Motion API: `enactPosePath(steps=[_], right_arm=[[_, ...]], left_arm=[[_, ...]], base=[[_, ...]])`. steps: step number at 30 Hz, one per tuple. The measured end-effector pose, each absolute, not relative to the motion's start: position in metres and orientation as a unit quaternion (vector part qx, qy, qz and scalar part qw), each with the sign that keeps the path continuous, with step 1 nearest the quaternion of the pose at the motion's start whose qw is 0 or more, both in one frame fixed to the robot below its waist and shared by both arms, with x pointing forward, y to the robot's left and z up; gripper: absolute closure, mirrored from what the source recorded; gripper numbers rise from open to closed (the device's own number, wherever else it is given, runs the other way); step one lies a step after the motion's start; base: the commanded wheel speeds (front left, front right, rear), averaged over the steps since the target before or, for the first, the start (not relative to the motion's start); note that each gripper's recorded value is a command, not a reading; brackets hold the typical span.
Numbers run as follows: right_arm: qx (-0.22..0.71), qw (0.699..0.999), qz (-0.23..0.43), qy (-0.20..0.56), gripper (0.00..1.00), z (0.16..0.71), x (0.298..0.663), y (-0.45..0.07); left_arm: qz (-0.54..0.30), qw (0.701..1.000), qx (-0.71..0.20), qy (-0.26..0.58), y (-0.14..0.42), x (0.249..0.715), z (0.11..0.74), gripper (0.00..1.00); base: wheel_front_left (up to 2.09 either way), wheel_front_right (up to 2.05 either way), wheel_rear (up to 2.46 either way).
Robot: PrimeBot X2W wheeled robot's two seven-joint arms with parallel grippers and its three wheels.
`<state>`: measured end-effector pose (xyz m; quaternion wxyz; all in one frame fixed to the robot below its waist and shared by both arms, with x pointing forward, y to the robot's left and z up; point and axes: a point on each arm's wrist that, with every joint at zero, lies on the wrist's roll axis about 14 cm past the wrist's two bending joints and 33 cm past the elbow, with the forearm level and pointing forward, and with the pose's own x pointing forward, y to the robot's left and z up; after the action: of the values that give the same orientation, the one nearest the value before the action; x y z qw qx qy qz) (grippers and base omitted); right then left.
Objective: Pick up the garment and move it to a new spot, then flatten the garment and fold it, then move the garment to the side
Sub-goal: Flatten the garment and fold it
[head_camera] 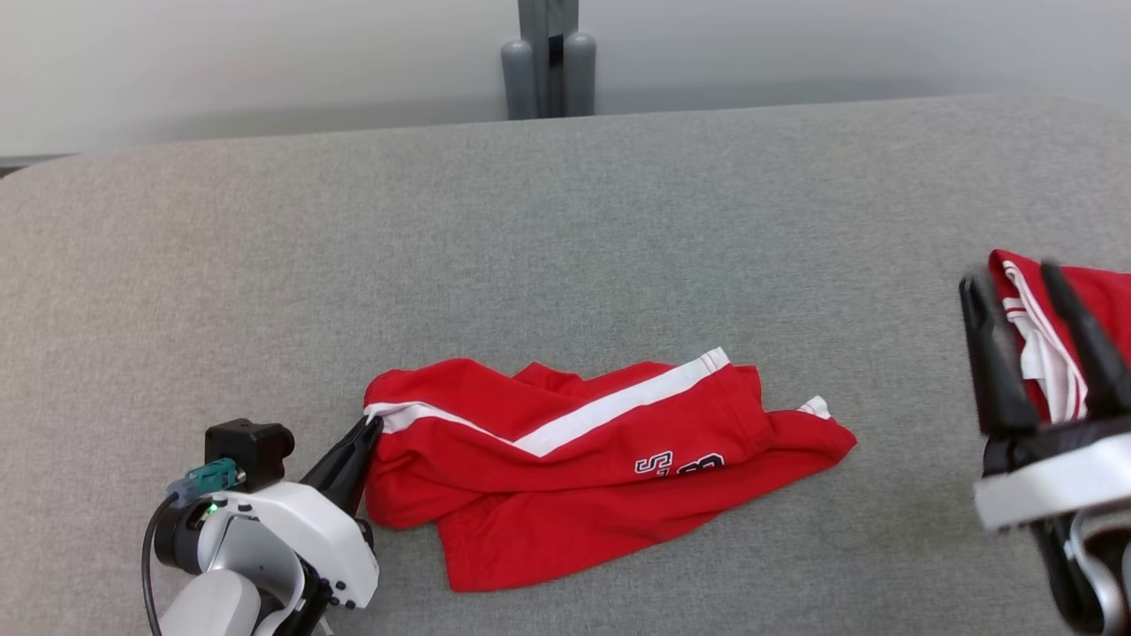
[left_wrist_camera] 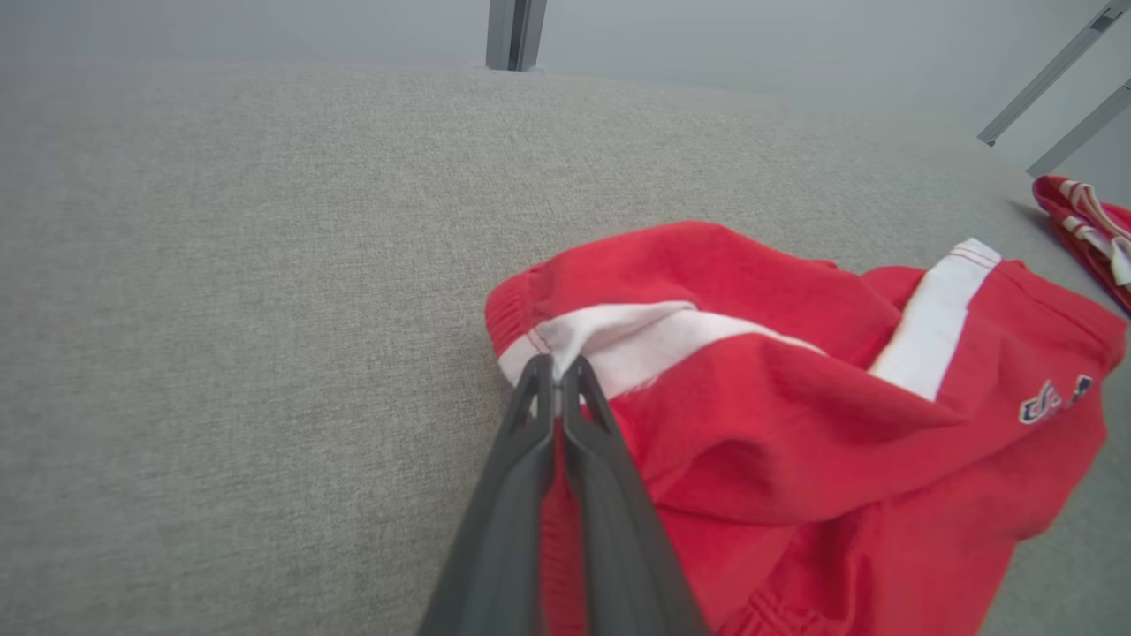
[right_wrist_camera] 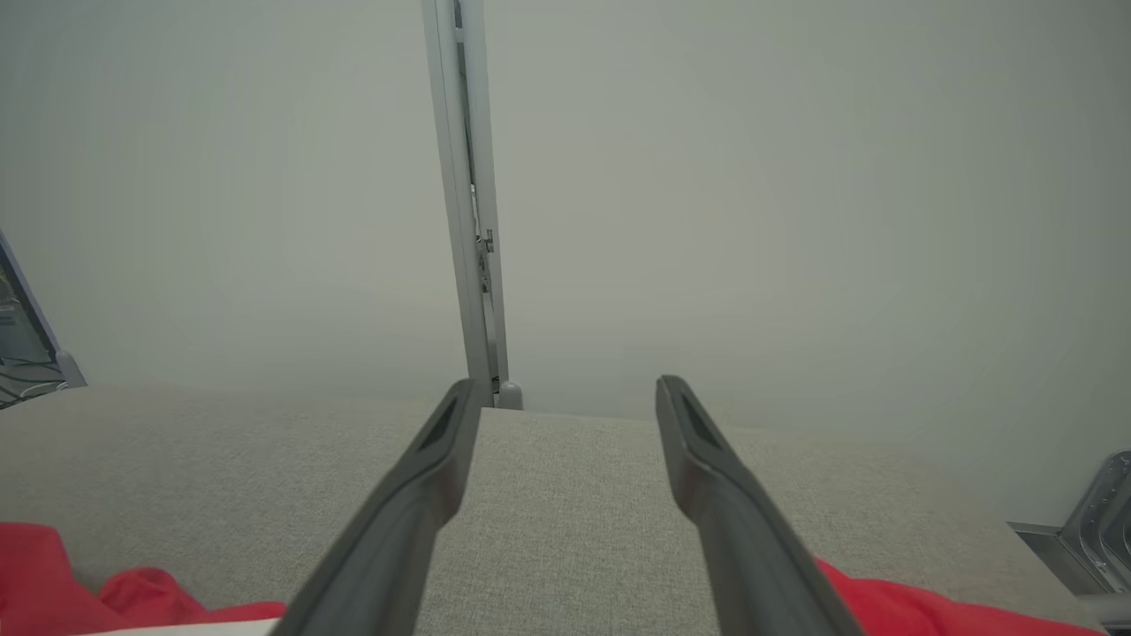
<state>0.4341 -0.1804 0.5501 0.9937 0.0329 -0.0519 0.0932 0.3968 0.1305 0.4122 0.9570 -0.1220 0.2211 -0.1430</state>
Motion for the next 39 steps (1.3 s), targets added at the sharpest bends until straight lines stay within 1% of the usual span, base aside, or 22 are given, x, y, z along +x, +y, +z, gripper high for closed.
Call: enactPosePath(steps=[2,6,11,17,26,31,35,37,39], right_arm=[[0.042,0.995,0.082,-0.029,0.00,0.540,0.420,-0.182],[0.063,0.996,0.060,-0.007,0.00,0.529,0.397,-0.185],[0.082,0.995,0.046,0.010,0.00,0.521,0.377,-0.186],[0.087,0.995,0.044,0.018,0.00,0.519,0.371,-0.184],[0.092,0.994,0.048,0.023,0.00,0.517,0.372,-0.182],[0.114,0.989,0.078,0.057,0.00,0.507,0.381,-0.170],[0.123,0.977,0.128,0.115,0.00,0.493,0.396,-0.156],[0.099,0.969,0.163,0.154,0.00,0.481,0.404,-0.147],[0.098,0.959,0.193,0.181,0.00,0.475,0.413,-0.138]], left_arm=[[-0.144,0.957,-0.121,0.220,0.130,0.395,0.414,1.00],[-0.145,0.956,-0.121,0.224,0.129,0.387,0.415,1.00],[-0.146,0.955,-0.123,0.228,0.126,0.379,0.416,1.00],[-0.149,0.954,-0.119,0.231,0.126,0.377,0.418,1.00],[-0.153,0.953,-0.116,0.236,0.124,0.376,0.417,1.00],[-0.155,0.952,-0.117,0.237,0.122,0.379,0.416,1.00],[-0.159,0.950,-0.121,0.240,0.119,0.385,0.412,1.00],[-0.163,0.948,-0.126,0.243,0.115,0.388,0.409,1.00],[-0.165,0.946,-0.128,0.248,0.112,0.391,0.404,1.00]], base=[[0.00,0.00,0.00],[0.00,0.00,0.00],[0.00,0.00,0.00],[0.00,0.00,0.00],[0.00,0.00,0.00],[0.00,0.00,0.00],[0.00,0.00,0.00],[0.00,0.00,0.00],[0.00,0.00,0.00]])
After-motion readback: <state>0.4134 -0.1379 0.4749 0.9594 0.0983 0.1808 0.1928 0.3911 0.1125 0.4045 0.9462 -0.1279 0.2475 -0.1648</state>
